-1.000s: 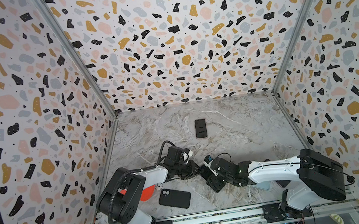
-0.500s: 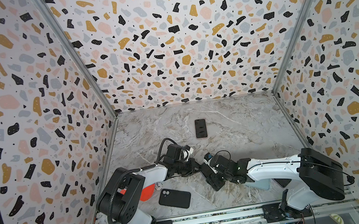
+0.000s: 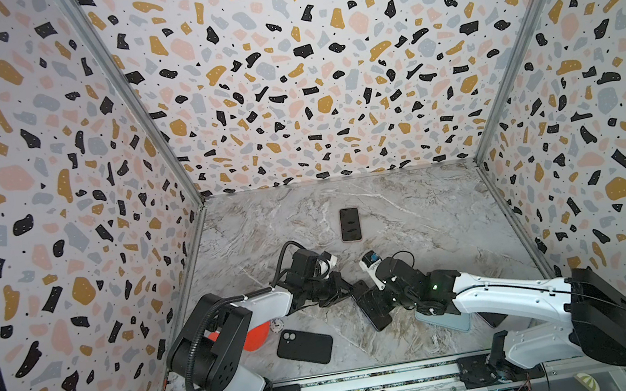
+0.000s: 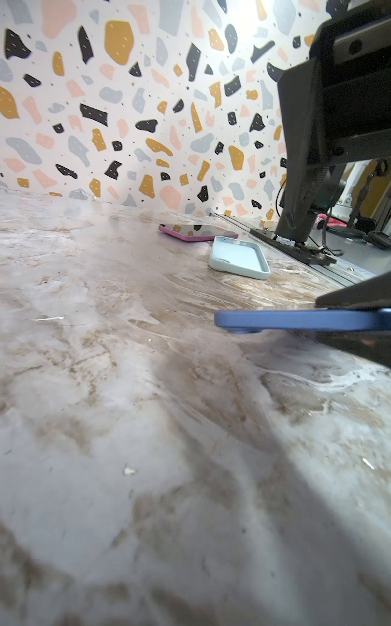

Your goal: Put the phone into the phone case

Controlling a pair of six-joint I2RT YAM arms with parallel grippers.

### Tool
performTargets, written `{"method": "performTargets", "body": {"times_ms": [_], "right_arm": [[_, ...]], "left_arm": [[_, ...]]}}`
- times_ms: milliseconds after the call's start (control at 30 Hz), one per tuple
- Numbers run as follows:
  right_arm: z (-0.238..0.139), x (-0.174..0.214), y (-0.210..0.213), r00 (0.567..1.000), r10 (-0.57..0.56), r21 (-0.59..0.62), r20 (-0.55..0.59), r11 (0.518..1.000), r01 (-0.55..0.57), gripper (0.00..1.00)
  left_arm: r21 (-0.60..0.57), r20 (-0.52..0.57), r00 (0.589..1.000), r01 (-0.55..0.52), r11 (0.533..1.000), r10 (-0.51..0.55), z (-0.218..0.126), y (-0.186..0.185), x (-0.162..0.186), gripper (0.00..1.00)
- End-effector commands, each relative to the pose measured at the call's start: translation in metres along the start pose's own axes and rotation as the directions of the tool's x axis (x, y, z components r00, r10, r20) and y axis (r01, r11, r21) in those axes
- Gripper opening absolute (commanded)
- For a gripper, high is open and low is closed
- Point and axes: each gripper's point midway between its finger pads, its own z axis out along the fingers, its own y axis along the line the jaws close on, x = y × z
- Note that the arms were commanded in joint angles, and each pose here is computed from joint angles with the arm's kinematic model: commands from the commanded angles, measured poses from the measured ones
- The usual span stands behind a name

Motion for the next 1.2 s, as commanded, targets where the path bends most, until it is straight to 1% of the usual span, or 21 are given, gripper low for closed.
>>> {"method": "performTargets", "body": {"times_ms": [0,133,233,333,400,500,633,733,800,967,1167], "right_arm": [[-0.02,-0.008,-0.004,0.991,0.124,-0.059,0.04,0.991,-0.122,0.8],[-0.05,-0.027,-0.014,0.963,0.226,-0.12,0.15,0.97,-0.209,0.79],[-0.067,-0.034,-0.029,0.921,0.331,-0.169,0.206,0.939,-0.3,0.77],[-0.079,-0.037,-0.038,0.873,0.422,-0.26,0.245,0.896,-0.36,0.76],[-0.087,-0.038,-0.043,0.836,0.474,-0.315,0.275,0.866,-0.387,0.76],[-0.093,-0.039,-0.052,0.785,0.547,-0.384,0.289,0.818,-0.429,0.75],[-0.094,-0.037,-0.06,0.75,0.596,-0.443,0.285,0.776,-0.449,0.74],[-0.092,-0.037,-0.061,0.724,0.639,-0.503,0.259,0.729,-0.464,0.72],[-0.09,-0.037,-0.059,0.717,0.656,-0.538,0.237,0.703,-0.465,0.68],[-0.085,-0.041,-0.055,0.72,0.665,-0.573,0.201,0.675,-0.464,0.64],[-0.08,-0.048,-0.054,0.707,0.686,-0.605,0.171,0.639,-0.474,0.6]], "left_arm": [[0.088,0.12,0.993,-0.025,0.996,0.015,-0.012,-0.033,-0.024,0.0],[0.112,0.167,0.986,-0.034,0.993,0.015,-0.022,-0.049,-0.037,0.0],[0.161,0.209,0.978,-0.02,0.987,-0.014,-0.03,-0.06,-0.046,0.0],[0.258,0.257,0.964,-0.008,0.966,-0.061,-0.039,-0.076,-0.055,0.0],[0.332,0.288,0.952,0.001,0.943,-0.102,-0.046,-0.086,-0.061,0.0],[0.402,0.31,0.941,0.002,0.915,-0.138,-0.053,-0.095,-0.065,0.0],[0.41,0.336,0.931,-0.004,0.912,-0.147,-0.055,-0.094,-0.068,0.0],[0.433,0.353,0.922,-0.01,0.901,-0.16,-0.06,-0.097,-0.069,0.0],[0.436,0.368,0.915,-0.012,0.9,-0.166,-0.062,-0.096,-0.071,0.0],[0.433,0.393,0.904,-0.021,0.901,-0.167,-0.064,-0.095,-0.072,0.0],[0.461,0.404,0.897,-0.031,0.887,-0.179,-0.068,-0.101,-0.073,0.0]]}}
